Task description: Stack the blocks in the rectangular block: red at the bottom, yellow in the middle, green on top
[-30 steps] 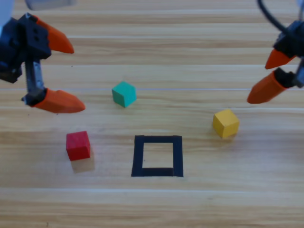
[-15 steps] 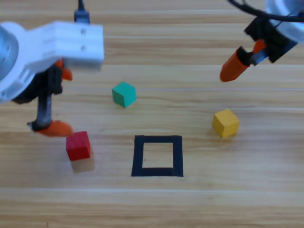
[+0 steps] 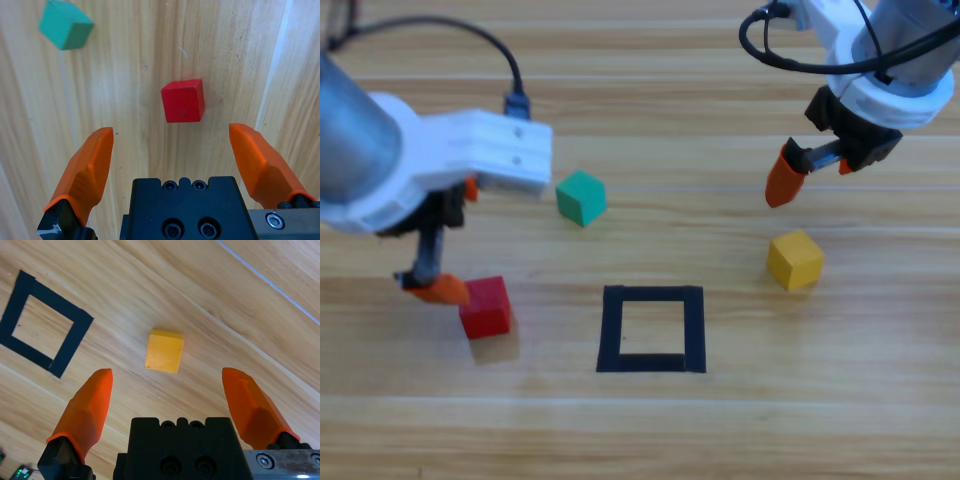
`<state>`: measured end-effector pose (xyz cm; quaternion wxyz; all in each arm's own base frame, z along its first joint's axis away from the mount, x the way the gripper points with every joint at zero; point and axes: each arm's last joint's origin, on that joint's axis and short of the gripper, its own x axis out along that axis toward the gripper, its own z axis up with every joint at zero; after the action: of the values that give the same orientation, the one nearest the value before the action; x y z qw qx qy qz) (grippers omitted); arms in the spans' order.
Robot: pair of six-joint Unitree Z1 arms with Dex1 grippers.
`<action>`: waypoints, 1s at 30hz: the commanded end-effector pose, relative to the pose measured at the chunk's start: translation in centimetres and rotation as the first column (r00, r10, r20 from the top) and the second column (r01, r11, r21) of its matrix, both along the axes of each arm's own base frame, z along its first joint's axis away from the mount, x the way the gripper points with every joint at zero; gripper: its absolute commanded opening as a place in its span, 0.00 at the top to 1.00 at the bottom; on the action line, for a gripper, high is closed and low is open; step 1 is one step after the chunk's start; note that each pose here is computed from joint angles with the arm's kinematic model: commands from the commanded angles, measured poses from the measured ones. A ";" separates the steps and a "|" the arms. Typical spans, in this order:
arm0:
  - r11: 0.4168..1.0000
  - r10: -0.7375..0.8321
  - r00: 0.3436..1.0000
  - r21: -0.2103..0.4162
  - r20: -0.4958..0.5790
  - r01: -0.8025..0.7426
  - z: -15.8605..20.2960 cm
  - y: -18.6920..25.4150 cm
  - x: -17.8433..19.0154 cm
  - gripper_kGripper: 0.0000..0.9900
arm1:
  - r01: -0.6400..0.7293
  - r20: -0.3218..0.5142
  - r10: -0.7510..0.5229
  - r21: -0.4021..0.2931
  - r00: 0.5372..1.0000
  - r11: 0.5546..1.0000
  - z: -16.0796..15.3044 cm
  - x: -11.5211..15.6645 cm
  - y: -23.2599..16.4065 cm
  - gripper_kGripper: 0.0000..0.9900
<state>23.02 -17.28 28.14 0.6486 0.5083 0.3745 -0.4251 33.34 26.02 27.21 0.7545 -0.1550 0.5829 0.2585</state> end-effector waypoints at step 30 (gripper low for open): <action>0.963 0.254 0.946 0.141 -0.200 -0.228 -7.9 -1.6 6.1 0.00 | -0.102 -0.200 0.064 -0.187 0.978 0.977 -11.7 0.5 4.6 0.23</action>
<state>28.82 -20.08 21.66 0.6316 0.4503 0.4962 -0.3900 34.29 29.55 18.35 0.6916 -0.2084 0.6477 0.2424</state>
